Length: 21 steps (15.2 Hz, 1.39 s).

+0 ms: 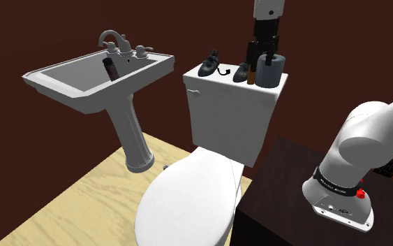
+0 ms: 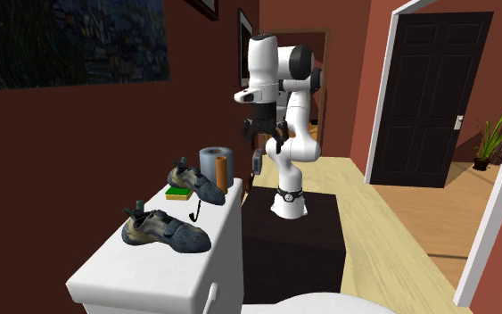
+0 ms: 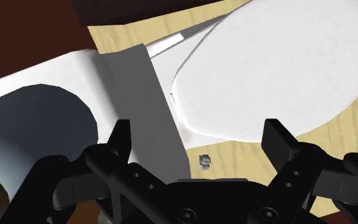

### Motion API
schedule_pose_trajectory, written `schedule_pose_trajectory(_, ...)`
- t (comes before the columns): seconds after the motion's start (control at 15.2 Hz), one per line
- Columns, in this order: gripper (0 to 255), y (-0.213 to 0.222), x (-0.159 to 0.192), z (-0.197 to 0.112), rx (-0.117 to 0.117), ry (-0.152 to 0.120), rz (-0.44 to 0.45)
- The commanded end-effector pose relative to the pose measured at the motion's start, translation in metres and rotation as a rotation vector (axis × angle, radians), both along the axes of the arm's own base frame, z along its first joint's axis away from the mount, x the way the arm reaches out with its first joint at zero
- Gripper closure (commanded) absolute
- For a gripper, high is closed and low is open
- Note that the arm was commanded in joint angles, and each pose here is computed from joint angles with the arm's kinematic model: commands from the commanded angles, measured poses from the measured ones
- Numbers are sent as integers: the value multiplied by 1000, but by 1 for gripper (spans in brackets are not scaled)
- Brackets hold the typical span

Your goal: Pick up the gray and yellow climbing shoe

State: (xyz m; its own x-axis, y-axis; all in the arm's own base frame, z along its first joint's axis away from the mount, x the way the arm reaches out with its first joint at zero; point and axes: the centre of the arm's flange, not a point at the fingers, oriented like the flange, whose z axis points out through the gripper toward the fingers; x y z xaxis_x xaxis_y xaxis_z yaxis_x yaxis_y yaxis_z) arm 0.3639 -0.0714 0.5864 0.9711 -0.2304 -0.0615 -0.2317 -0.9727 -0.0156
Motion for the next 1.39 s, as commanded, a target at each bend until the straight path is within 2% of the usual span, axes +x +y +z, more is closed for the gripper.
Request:
schedule_pose_trajectory(0.0, 0, -19, 13, 2, -4, -14, -55)
schedule_pose_trajectory(0.59, 0, -120, 61, 16, -19, -72, -294)
schedule_pose_trajectory(1.12, 0, -217, 81, 31, -32, -124, -507)
schedule_pose_trajectory(1.32, 0, -228, 82, 22, -34, -130, -531)
